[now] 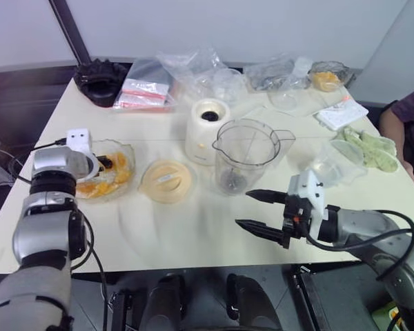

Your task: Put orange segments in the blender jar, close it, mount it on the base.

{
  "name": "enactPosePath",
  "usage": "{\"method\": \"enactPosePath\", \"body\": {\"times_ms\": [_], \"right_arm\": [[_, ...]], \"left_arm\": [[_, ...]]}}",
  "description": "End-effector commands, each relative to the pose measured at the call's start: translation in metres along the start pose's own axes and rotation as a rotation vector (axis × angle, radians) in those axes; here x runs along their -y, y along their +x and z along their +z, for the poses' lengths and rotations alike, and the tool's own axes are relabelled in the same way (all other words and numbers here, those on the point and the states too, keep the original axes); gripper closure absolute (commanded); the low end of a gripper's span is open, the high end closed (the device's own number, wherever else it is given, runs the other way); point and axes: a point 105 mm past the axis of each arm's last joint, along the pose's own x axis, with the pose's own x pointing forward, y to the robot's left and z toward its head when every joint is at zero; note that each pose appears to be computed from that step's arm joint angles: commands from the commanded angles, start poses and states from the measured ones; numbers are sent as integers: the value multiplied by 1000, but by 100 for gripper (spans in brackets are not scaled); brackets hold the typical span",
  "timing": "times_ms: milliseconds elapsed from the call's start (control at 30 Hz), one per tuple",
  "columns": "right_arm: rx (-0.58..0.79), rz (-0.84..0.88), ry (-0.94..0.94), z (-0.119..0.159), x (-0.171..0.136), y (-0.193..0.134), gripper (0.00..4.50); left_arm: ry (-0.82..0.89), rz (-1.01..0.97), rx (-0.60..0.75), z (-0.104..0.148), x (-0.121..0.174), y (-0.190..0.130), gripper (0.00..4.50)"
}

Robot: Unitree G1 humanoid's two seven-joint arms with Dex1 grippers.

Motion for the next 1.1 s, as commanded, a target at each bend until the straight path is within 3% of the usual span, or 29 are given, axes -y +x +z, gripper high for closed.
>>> {"method": "enactPosePath", "body": {"times_ms": [33,167,267,367,800,1100], "right_arm": [[27,-4,-45,9,-3,1,63],[27,-15,-45,8,-3,1,63],[28,-23,-44,8,-2,0,58],[28,-29,-42,8,-2,0,58],[24,-39,-50,6,3,2,58],[23,-60,-16,0,7,-5,58]], "left_arm": [[7,-6,34,11,2,-1,78],[19,-10,32,8,5,3,78],[24,0,21,4,5,5,163],[31,8,33,5,3,6,306],[120,17,97,31,2,-8,306],[176,-112,142,52,-5,-65,306]]}}
